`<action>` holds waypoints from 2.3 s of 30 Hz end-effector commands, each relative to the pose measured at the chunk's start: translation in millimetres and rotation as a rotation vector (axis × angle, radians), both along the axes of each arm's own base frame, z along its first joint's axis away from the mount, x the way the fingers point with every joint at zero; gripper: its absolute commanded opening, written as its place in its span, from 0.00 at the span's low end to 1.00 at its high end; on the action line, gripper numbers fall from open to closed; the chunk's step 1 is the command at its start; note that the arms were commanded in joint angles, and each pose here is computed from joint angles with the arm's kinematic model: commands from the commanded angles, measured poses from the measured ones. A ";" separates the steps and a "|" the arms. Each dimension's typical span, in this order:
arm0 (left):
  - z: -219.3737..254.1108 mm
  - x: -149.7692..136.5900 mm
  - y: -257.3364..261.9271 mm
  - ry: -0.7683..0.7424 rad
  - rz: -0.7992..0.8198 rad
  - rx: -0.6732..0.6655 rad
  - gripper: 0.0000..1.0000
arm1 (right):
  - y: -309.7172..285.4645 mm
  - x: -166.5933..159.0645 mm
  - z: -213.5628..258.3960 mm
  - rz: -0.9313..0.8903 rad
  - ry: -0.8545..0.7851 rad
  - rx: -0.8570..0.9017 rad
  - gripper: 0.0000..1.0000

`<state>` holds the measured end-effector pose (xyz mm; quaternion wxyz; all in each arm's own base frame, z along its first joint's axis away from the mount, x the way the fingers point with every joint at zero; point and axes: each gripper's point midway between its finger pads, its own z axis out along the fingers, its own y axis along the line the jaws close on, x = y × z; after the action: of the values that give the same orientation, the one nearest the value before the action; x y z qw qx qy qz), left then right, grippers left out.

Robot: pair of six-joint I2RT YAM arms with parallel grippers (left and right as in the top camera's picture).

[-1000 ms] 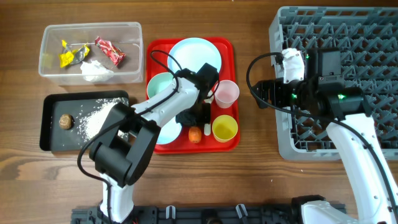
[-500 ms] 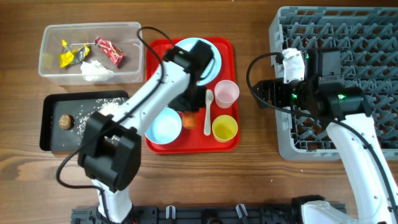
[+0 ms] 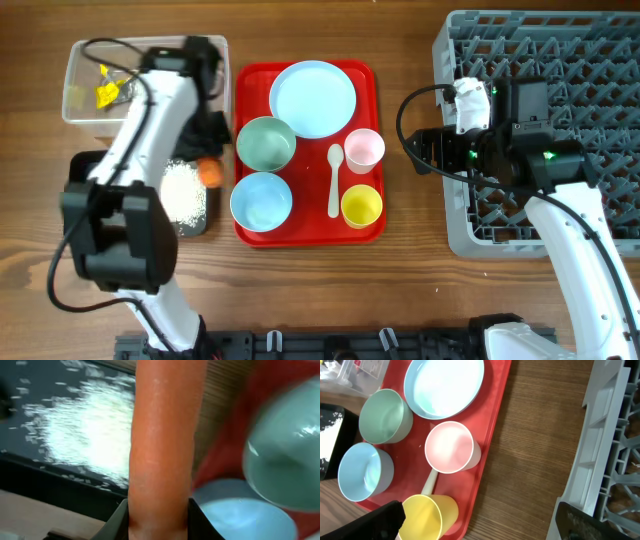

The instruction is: Sort waste into correct bins and load items into the dishwasher rack

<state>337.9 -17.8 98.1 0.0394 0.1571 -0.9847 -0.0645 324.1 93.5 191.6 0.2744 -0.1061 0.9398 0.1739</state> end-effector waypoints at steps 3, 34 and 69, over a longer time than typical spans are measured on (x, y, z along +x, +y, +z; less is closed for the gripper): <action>18.3 -5.3 86.7 -0.030 0.192 0.080 0.08 | -2.1 4.0 1.0 -0.017 0.001 -0.006 1.00; -61.5 -48.1 178.8 -0.067 0.596 -0.013 0.42 | -3.6 5.8 1.4 -0.025 -0.006 -0.013 1.00; 123.8 2.9 -46.0 -0.487 -0.182 -0.307 0.82 | -1.7 16.9 9.6 -0.044 -0.053 0.012 1.00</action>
<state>339.8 -28.6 221.6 -0.1835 0.1310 -0.9682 0.1088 335.4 92.3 198.2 0.2984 -0.0952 0.9342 0.1708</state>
